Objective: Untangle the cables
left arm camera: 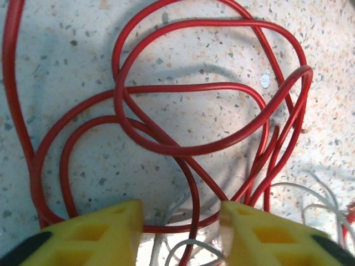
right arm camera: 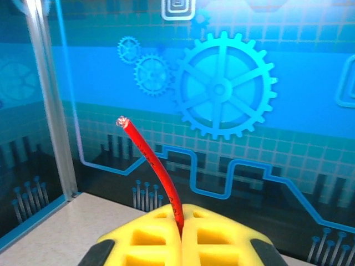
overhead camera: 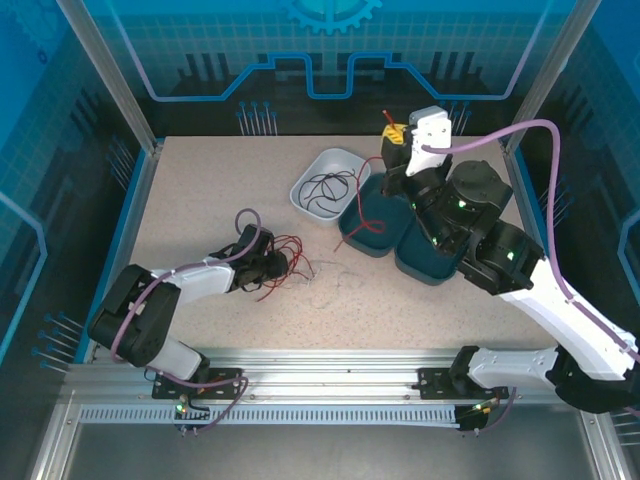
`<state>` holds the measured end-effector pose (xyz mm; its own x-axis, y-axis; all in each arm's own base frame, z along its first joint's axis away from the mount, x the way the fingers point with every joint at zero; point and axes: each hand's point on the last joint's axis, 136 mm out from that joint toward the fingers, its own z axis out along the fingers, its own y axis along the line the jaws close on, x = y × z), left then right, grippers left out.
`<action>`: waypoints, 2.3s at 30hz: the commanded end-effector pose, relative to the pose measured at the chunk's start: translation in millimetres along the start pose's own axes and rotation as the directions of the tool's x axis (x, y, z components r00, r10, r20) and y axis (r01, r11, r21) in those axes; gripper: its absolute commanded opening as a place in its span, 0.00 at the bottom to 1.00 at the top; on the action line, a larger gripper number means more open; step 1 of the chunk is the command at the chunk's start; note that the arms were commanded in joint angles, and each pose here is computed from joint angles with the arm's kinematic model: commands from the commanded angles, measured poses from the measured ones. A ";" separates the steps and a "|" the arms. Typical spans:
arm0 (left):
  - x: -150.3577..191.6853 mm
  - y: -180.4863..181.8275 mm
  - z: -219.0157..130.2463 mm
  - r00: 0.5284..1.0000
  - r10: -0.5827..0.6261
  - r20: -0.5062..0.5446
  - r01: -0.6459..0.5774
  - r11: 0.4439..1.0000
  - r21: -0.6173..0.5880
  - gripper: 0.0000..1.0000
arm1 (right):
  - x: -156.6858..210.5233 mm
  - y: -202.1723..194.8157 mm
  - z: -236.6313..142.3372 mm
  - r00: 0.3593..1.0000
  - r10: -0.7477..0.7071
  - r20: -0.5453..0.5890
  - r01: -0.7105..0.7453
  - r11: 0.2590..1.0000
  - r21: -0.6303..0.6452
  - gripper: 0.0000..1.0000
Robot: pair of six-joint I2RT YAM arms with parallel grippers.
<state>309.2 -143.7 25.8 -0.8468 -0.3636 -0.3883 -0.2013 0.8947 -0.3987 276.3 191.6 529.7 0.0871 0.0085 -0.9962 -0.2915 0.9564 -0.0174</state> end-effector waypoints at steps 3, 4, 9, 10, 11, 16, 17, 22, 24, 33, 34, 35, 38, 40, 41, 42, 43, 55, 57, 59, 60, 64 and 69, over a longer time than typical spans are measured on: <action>-7.3 -10.6 -24.3 1.000 0.013 0.022 -0.014 0.999 0.034 0.55 | 14.5 -38.1 15.0 0.997 0.068 -0.028 -0.065 0.994 0.091 0.00; -9.7 -12.6 -29.0 0.999 0.020 0.032 -0.021 0.999 0.038 0.58 | 19.1 -44.6 18.8 0.997 0.074 -0.038 -0.070 0.992 0.104 0.00; -21.1 -18.3 -52.4 0.996 0.029 0.086 -0.033 0.998 0.051 0.77 | 42.2 -69.3 35.1 0.988 0.111 -0.104 -0.094 0.983 0.156 0.00; -23.2 -19.7 -57.3 0.995 0.031 0.099 -0.036 0.998 0.057 0.81 | 46.3 -73.5 37.9 0.986 0.121 -0.114 -0.102 0.981 0.165 0.00; -24.7 -20.9 -60.9 0.994 0.030 0.108 -0.037 0.997 0.063 0.88 | 49.5 -77.0 40.6 0.984 0.129 -0.123 -0.108 0.979 0.171 0.00; -31.5 -22.5 -78.3 0.989 0.032 0.145 -0.042 0.997 0.064 0.99 | 64.7 -91.9 54.2 0.974 0.154 -0.164 -0.120 0.972 0.201 0.00; -32.5 -22.4 -80.9 0.988 0.034 0.151 -0.043 0.997 0.061 0.99 | 67.4 -94.7 56.7 0.973 0.157 -0.171 -0.120 0.971 0.209 0.00; -37.2 -17.0 -93.6 0.981 0.047 0.188 -0.054 0.998 0.034 0.99 | 87.0 -106.8 70.9 0.961 0.162 -0.224 -0.106 0.964 0.243 0.00; -37.4 -13.5 -95.9 0.980 0.049 0.193 -0.054 0.998 0.019 0.99 | 94.3 -109.8 75.7 0.957 0.160 -0.242 -0.098 0.963 0.250 0.00; -39.9 -5.2 -105.5 0.973 0.043 0.229 -0.043 0.999 -0.003 0.99 | 122.5 -114.8 93.3 0.935 0.187 -0.302 -0.111 0.961 0.252 0.00; -40.6 -4.3 -106.6 0.971 0.041 0.234 -0.040 0.999 -0.005 0.99 | 124.5 -114.8 94.7 0.933 0.189 -0.305 -0.112 0.961 0.251 0.00; -40.3 -2.8 -107.0 0.971 0.041 0.236 -0.039 0.999 -0.010 0.99 | 125.7 -114.7 95.4 0.932 0.189 -0.308 -0.112 0.962 0.250 0.00; -40.4 0.6 -108.5 0.969 0.035 0.244 -0.032 0.999 -0.016 0.99 | 132.9 -115.8 98.7 0.926 0.191 -0.326 -0.110 0.962 0.251 0.00; -40.2 2.2 -109.5 0.969 0.026 0.245 -0.023 1.000 -0.016 0.99 | 138.9 -116.0 100.4 0.919 0.196 -0.342 -0.111 0.962 0.251 0.00; -40.3 2.6 -109.7 0.969 0.024 0.247 -0.021 1.000 -0.015 0.99 | 141.7 -116.0 101.4 0.916 0.198 -0.350 -0.112 0.962 0.251 0.00; -40.0 2.8 -110.3 0.969 0.022 0.248 -0.019 1.000 -0.013 0.99 | 144.5 -115.7 101.8 0.912 0.201 -0.358 -0.114 0.962 0.249 0.00; -40.1 3.3 -110.4 0.968 0.019 0.249 -0.016 1.000 -0.012 0.99 | 147.7 -115.1 102.4 0.908 0.203 -0.367 -0.115 0.962 0.247 0.00; -39.1 13.3 -110.3 0.964 -0.048 0.263 0.047 0.999 0.011 0.99 | 206.9 -101.3 116.9 0.826 0.218 -0.520 -0.123 0.970 0.212 0.00; -37.6 16.1 -108.3 0.965 -0.065 0.252 0.063 0.998 0.017 0.99 | 222.5 -99.0 120.2 0.801 0.217 -0.558 -0.119 0.971 0.207 0.00; -36.6 19.3 -107.2 0.967 -0.082 0.243 0.080 0.997 0.018 0.99 | 239.2 -96.7 123.0 0.775 0.218 -0.593 -0.116 0.972 0.206 0.00; -36.2 20.6 -106.8 0.967 -0.089 0.239 0.087 0.996 0.019 0.99 | 248.0 -96.2 124.4 0.762 0.219 -0.609 -0.113 0.972 0.208 0.00; -36.5 22.3 -106.9 0.966 -0.096 0.241 0.093 0.995 0.024 0.99 | 282.7 -94.7 130.7 0.709 0.225 -0.669 -0.101 0.970 0.220 0.00; -37.6 22.9 -107.4 0.964 -0.095 0.248 0.091 0.995 0.028 0.99 | 316.4 -95.4 143.4 0.655 0.231 -0.719 -0.076 0.967 0.242 0.00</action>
<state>285.1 -82.5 120.2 -0.6797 -0.4848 -0.5504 -0.2622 0.8615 -0.4349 459.8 149.6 235.6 -0.6735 -0.0025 -0.7392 -0.0890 0.9930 0.0777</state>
